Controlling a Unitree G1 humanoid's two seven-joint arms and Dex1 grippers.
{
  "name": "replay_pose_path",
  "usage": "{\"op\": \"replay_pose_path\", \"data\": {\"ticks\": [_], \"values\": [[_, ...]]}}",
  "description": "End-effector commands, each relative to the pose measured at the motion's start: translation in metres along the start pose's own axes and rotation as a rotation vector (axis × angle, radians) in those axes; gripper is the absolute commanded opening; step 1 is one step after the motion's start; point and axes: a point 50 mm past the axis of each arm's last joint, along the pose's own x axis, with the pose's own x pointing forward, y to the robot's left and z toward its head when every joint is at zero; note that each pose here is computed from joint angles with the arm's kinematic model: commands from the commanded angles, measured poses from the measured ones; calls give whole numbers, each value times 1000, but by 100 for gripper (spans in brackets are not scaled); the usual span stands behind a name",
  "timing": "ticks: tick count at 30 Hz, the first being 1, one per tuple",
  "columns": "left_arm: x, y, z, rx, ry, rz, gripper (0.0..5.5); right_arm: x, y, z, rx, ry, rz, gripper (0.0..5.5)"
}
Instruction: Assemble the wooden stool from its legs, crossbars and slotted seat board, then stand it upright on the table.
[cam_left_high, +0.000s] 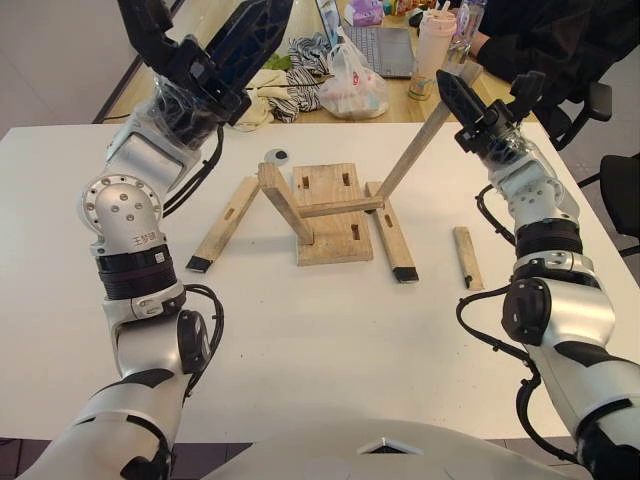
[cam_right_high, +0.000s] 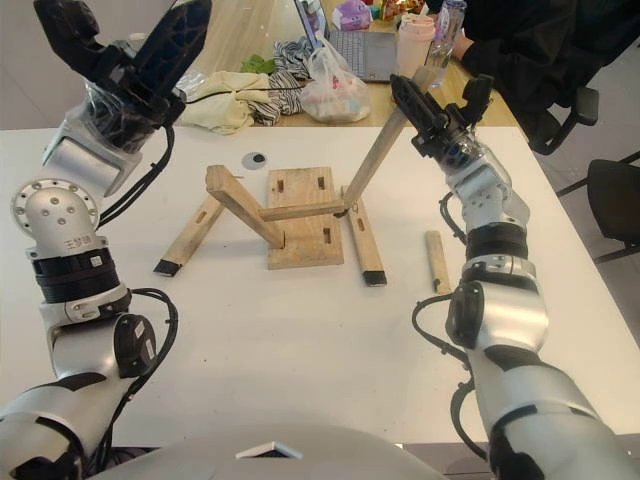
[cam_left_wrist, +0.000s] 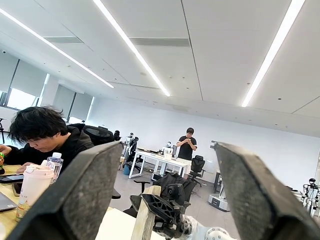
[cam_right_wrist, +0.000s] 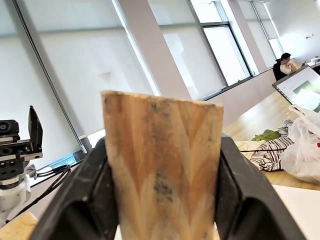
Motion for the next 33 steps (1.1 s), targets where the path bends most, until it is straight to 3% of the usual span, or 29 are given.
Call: {"op": "replay_pose_path", "data": {"ticks": [1,6,9,13,20,33], "values": [[3,1,2,2,5,1,334,-8,-6,-18,67,-9,-39,204],[2,5,-4,-12,10,20,334,-29,-16,-45,70,99,-125,204],[-1,5,-5,-14,-5,37,334,-36,-17,-38,24,212,-86,204],[-7,4,-8,-13,-37,73,334,-47,-11,-23,-59,494,46,204],[-11,3,-27,6,-18,134,334,-15,16,-12,-259,831,356,203],[-25,0,-69,34,-58,260,334,51,54,1,-505,1157,585,203]]}}
